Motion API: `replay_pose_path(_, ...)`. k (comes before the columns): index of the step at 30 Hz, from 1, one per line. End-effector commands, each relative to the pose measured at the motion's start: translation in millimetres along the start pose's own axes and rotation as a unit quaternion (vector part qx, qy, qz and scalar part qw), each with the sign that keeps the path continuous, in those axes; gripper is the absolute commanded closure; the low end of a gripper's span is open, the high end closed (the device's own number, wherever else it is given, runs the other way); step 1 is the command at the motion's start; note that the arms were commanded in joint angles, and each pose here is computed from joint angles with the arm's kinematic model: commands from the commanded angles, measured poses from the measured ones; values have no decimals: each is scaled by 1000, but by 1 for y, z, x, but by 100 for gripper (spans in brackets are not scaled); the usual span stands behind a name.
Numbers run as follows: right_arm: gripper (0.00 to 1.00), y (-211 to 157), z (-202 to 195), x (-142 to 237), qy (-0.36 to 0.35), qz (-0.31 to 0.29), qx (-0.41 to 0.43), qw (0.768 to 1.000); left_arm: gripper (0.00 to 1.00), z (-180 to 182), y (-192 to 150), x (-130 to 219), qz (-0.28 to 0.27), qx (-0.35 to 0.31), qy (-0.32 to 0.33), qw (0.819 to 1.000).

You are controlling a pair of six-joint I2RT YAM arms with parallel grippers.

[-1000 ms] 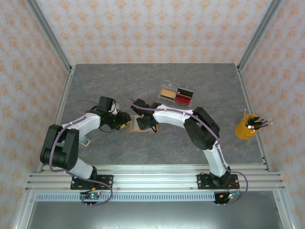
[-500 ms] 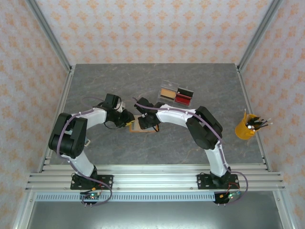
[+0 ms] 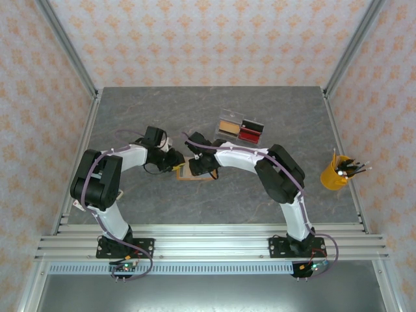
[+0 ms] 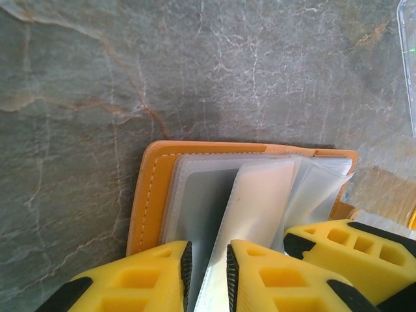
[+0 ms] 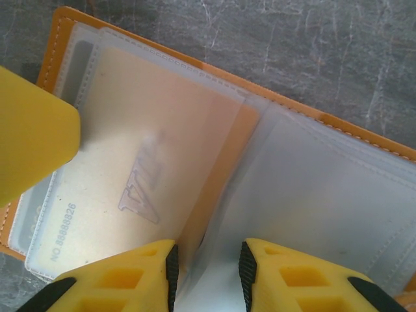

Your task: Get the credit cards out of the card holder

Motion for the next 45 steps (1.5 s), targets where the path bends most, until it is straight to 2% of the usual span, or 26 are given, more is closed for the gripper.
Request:
replay_pose_path(1, 66, -47, -26, -27, -35, 90, -5, 995, 73, 3, -4, -7, 18, -12, 12, 1000)
replay_pose_path(9, 66, -44, -22, -23, 6, 85, -17, 996, 73, -7, -6, -9, 31, -19, -20, 999)
replay_pose_path(14, 66, -37, -12, -12, 47, 74, -25, 996, 74, -19, -7, -9, 37, -22, -65, 997)
replay_pose_path(18, 66, -23, -4, 6, 80, 44, -37, 995, 78, -19, -8, -9, 39, -26, -61, 997)
replay_pose_path(22, 65, -11, -1, 30, 96, 3, -44, 994, 86, -17, -8, -5, 33, -31, -47, 998)
replay_pose_path(28, 56, 1, -7, 70, 97, -68, -61, 991, 88, -14, -6, 6, 17, -34, -17, 999)
replay_pose_path(30, 54, 4, -12, 84, 89, -94, -70, 989, 84, -17, -7, 10, 17, -34, -19, 999)
replay_pose_path(32, 51, 7, -17, 95, 81, -118, -80, 986, 76, -23, -8, 12, 19, -32, -31, 999)
replay_pose_path(35, 49, 11, -25, 111, 70, -151, -92, 982, 62, -40, -12, 12, 30, -30, -83, 996)
replay_pose_path(37, 47, 13, -31, 120, 61, -171, -102, 978, 57, -48, -16, 11, 37, -38, -89, 995)
replay_pose_path(45, 44, 12, -47, 133, 35, -207, -135, 968, 53, -73, -25, 6, 41, -52, -104, 992)
Point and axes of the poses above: each hand's point on the last joint's axis, 136 mm out from that joint toward the fingers, its own x axis back along the fingers, its own z axis along the line the jaws close on, y = z × x, the point moved 3 cm from there along x, back along the fingers, and after that the axes turned 5 degrees about -x, right-handed, at the moved point
